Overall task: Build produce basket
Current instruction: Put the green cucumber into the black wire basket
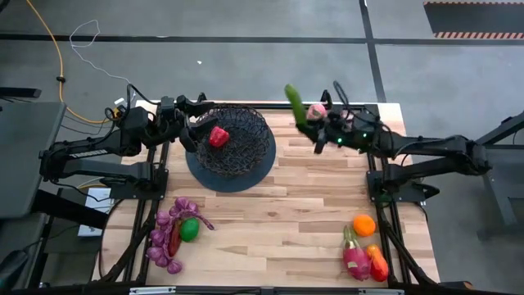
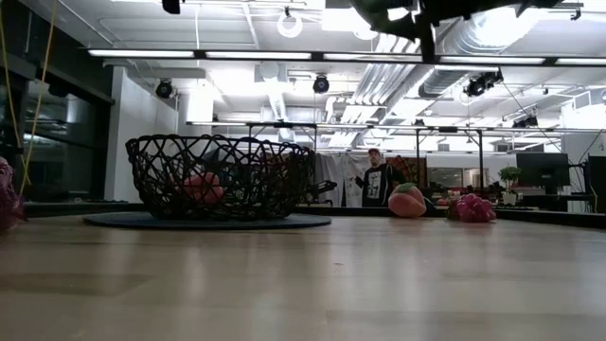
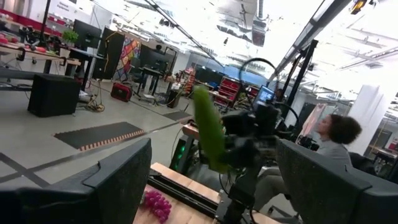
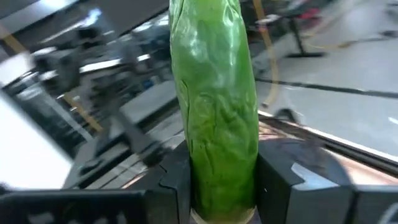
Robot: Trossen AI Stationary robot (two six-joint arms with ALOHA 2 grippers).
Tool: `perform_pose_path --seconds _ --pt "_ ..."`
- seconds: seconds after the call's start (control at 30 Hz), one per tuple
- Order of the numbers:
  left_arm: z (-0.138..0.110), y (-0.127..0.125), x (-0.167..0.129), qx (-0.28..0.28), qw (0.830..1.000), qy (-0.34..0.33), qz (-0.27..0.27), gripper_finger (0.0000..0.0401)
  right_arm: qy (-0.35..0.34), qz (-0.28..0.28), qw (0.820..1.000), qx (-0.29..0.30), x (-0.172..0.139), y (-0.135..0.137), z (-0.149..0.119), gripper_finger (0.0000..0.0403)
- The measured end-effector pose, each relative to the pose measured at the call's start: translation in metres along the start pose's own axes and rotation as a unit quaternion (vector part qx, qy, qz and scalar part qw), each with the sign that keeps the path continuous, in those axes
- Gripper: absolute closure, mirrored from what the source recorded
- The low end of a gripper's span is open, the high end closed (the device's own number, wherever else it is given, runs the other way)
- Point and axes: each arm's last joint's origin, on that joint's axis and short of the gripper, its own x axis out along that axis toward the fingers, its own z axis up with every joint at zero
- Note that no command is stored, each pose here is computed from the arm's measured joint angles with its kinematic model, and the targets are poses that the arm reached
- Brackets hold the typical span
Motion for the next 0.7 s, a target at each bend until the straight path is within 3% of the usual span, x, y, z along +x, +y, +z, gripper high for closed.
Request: perform_pose_path --seconds 0.3,0.47,0.7 --pt "-0.003 0.0 0.004 -0.013 1.0 0.006 0.0 0.0071 -0.019 0.054 0.998 -0.003 0.017 0.015 -0.012 0.0289" --pt "-0.02 0.0 0.023 -0.02 0.998 0.047 -0.025 0.0071 0.0 0.086 0.996 -0.016 0.034 0.021 -0.015 0.0289" --pt "-0.044 -0.005 0.058 0.016 0.998 0.035 -0.059 0.0071 0.023 0.138 0.988 -0.067 0.075 0.045 -0.011 0.0289"
